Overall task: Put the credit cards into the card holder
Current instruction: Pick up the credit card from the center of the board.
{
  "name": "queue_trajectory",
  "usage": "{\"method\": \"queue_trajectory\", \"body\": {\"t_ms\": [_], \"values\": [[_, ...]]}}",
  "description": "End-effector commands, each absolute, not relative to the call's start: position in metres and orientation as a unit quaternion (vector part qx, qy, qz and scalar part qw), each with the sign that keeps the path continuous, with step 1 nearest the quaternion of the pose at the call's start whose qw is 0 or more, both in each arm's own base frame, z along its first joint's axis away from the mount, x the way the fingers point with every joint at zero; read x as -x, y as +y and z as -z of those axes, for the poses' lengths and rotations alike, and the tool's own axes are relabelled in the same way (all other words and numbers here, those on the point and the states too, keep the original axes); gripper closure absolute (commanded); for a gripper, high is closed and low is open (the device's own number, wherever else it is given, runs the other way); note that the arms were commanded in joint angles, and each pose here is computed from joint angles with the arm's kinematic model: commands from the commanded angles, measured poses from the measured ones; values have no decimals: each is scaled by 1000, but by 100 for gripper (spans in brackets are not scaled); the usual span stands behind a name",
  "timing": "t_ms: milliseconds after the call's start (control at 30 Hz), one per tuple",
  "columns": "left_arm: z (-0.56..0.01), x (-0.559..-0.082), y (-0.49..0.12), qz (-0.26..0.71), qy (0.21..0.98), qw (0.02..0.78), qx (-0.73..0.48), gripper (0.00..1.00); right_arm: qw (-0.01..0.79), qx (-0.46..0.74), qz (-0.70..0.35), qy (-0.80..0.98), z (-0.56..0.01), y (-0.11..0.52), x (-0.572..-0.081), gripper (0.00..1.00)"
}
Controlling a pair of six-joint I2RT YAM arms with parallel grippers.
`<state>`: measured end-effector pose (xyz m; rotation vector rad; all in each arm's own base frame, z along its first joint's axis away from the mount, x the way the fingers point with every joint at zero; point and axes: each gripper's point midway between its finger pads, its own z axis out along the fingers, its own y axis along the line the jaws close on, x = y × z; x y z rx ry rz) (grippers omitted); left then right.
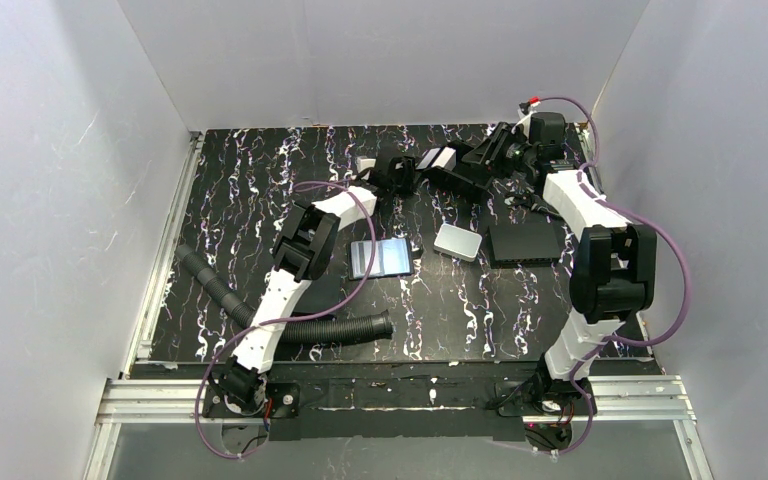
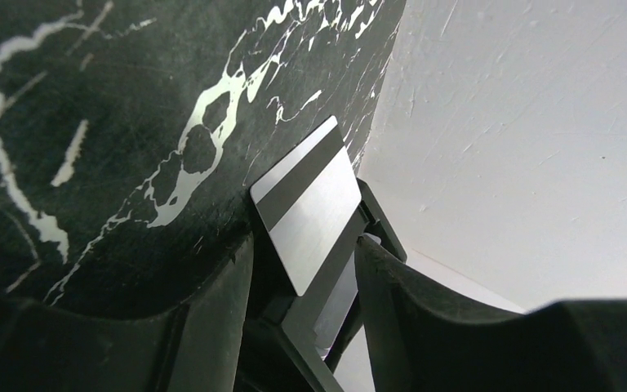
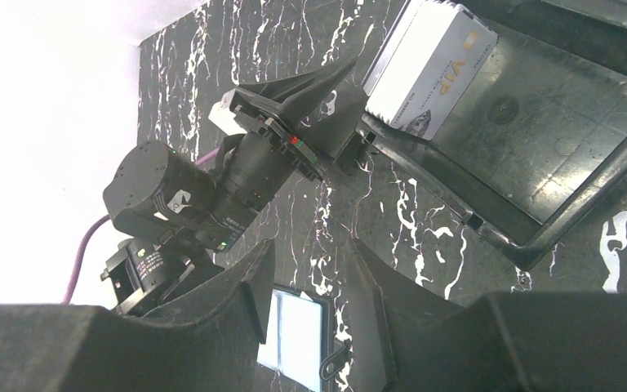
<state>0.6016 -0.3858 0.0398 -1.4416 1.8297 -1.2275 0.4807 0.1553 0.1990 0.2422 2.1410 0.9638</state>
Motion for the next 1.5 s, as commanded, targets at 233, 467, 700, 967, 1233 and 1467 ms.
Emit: {"method": "queue_trajectory", "body": {"t_ms": [233,467,700,967,1233,1467], "values": [[53,-580,-375,332,706,213,587,60,427,-89,-376,817,-233,144,-479,55],[76,-584,-359,314,703,225,597,88,447,-88,-370,809,-254,138,-475,55],[60,-599,-350,337,709,245,569,97,441,-88,-371,813,-249,138,-474,55],[25,-619,-326,371,719,277,518,100,433,-87,-362,821,-234,137,-474,55],[-44,-641,-297,445,698,314,464,100,415,-89,-361,830,-212,139,-474,55],[-141,-637,-284,521,682,342,383,100,392,-50,-352,849,-198,159,-466,50]]}}
